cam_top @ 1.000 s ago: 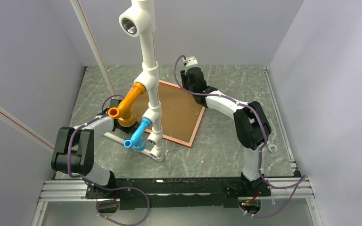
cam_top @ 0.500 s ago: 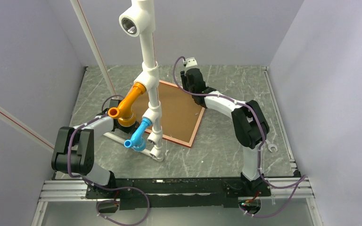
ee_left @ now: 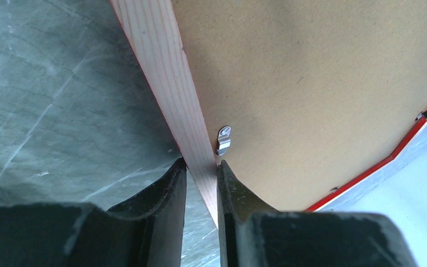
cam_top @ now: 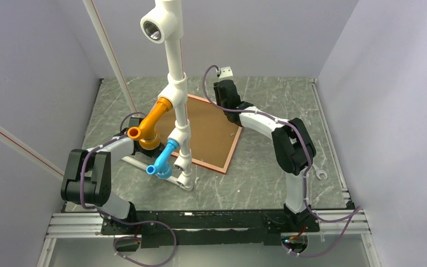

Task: Take the photo out of the frame

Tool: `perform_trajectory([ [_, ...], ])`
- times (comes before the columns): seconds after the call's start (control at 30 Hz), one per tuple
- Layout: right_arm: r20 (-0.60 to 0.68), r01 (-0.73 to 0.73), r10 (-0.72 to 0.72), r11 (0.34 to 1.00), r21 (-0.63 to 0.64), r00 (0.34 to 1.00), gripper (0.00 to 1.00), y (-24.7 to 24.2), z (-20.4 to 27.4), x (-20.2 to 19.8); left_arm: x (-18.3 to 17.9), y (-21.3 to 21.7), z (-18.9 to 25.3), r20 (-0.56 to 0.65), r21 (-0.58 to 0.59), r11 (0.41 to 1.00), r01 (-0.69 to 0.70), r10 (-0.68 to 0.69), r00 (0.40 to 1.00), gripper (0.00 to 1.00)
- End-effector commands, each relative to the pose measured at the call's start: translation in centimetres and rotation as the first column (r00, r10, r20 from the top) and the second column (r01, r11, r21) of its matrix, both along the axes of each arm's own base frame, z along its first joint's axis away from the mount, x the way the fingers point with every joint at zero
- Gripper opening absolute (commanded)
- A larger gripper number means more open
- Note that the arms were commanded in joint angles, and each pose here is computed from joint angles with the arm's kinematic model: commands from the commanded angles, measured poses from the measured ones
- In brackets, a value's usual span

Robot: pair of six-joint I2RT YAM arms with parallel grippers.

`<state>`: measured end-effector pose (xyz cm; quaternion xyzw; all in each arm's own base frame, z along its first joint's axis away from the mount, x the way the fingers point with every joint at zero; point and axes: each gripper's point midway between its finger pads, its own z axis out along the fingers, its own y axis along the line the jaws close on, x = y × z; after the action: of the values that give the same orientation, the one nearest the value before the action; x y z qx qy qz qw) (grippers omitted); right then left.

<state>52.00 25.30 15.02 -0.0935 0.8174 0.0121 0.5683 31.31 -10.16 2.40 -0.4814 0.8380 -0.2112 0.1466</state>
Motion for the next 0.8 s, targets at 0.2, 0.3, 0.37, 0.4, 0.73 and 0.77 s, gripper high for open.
perform_trajectory([
  [0.2,-0.088,0.071,-0.079,0.993,-0.092,0.993,0.00,-2.1,0.1,-0.3,-1.2,1.2,-2.2,-0.060,0.044,0.999,-0.023,0.026,0.998,0.20],
  [0.3,-0.117,0.036,-0.042,0.998,-0.055,0.992,0.00,-1.4,0.0,-1.0,-1.0,1.1,-2.2,-0.057,0.041,0.999,-0.022,0.024,0.998,0.20],
  [0.37,-0.139,-0.019,0.019,1.000,0.001,0.990,0.00,-0.3,0.1,-1.6,-1.0,1.1,-2.2,-0.058,0.041,0.999,-0.019,0.022,0.998,0.20],
  [0.4,-0.135,-0.059,0.063,0.998,0.037,0.989,0.00,0.4,0.7,-2.1,-1.0,1.2,-2.2,-0.057,0.040,0.999,-0.020,0.022,0.998,0.20],
  [0.73,0.062,-0.134,0.122,0.954,0.267,0.991,0.00,-1.1,9.8,-7.5,-0.7,0.7,-2.3,-0.041,0.028,0.999,0.017,-0.016,0.999,0.21],
  [0.77,0.072,-0.127,0.111,0.956,0.266,0.991,0.00,-1.5,10.2,-7.8,-0.8,0.6,-2.4,-0.040,0.028,0.999,0.022,-0.021,0.999,0.20],
])
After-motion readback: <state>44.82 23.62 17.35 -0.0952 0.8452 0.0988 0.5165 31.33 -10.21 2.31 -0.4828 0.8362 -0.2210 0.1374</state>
